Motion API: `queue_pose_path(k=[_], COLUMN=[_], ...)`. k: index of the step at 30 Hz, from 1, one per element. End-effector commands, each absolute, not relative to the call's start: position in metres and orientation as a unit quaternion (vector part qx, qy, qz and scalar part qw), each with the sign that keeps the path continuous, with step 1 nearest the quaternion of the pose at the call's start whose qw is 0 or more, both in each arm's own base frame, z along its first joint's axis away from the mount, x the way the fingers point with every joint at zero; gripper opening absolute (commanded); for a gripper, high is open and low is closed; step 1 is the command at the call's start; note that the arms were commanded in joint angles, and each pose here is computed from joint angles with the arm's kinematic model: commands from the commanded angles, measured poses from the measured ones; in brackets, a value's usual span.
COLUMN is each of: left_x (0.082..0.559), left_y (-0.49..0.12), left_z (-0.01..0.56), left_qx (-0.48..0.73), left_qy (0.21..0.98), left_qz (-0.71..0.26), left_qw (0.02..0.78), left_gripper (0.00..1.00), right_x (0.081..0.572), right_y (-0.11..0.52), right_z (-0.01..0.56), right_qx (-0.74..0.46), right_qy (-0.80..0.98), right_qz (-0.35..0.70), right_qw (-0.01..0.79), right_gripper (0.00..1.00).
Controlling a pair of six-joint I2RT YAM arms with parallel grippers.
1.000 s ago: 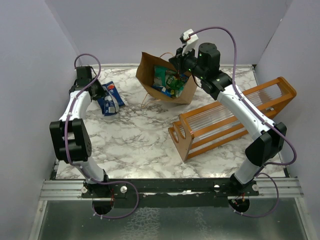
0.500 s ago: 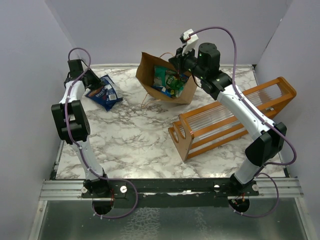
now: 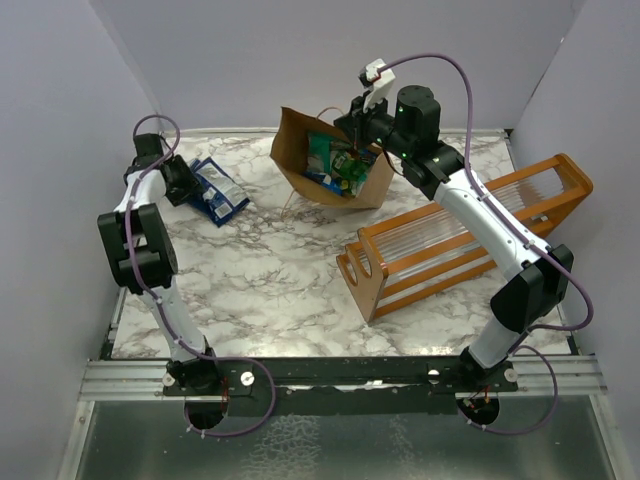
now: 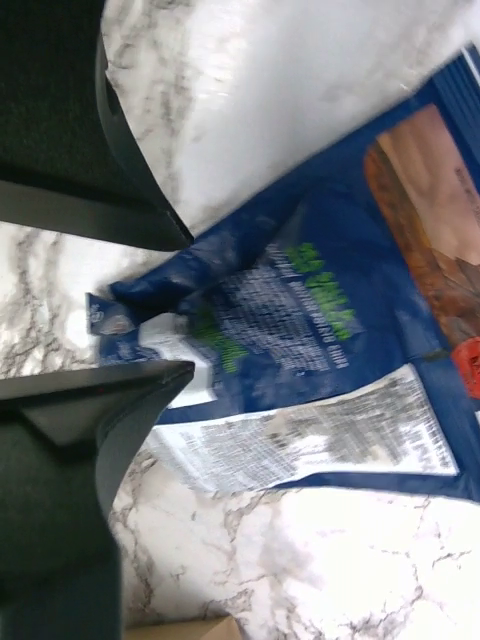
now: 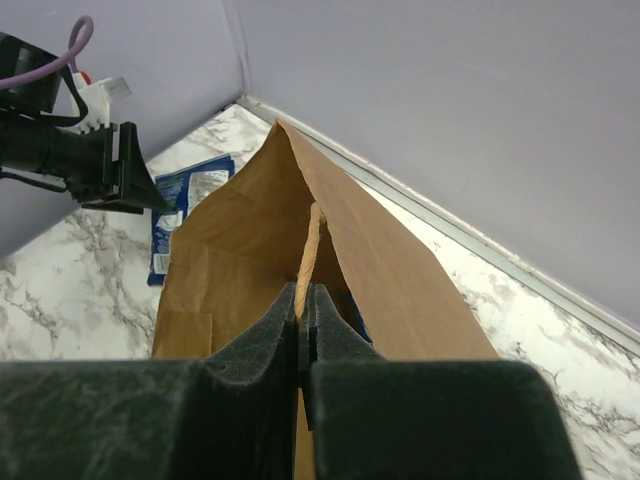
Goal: Take the snacks out of the paper bag
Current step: Place the snack at the center of the board.
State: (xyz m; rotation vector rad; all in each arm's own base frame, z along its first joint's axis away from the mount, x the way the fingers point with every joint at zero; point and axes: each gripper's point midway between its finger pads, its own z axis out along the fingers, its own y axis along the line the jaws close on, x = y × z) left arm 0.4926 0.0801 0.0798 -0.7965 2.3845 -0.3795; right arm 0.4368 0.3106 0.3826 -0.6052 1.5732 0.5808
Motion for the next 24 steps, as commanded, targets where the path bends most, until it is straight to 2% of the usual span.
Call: queue_pose_path(k=[1,4,13,17,20,24], left_x=[0.483,0.460,0.371,0.332,0.312,0.300], left_y=[0.069,0.039,-0.060,-0.100,-0.113,-0.138], left_z=[0.151,0.181,0.243,0.280,0.313,0.327], left_qx=[-0.281,-0.256,-0.163,-0.162,-0.166,-0.163], left_qy=[0.870,0.864,0.851,0.808,0.768,0.739], left_qz=[-0.138,-0.161,-0.225,-0.300,-0.347,-0.408], left_qw=[0.381,0.403,0.445,0.480,0.512,0.510], left_gripper=[0.58,0.69,0.72,0.68,0.62,0.54], right_x=[0.422,0.418,0.379,0.377,0.371,0.351], right_y=[0.320,0.323,0.344,0.347,0.349,0.356], right_z=[0.409,0.407,0.402,0.400,0.404,0.410], right_qx=[-0.288,-0.301,-0.382,-0.380,-0.383,-0.407], right_qy=[0.654,0.646,0.581,0.580,0.569,0.528], right_qz=[0.286,0.292,0.364,0.375,0.385,0.420], right_qw=[0.639,0.638,0.620,0.615,0.617,0.615], right_gripper=[0.01,0.01,0.01,0.01,0.01,0.01])
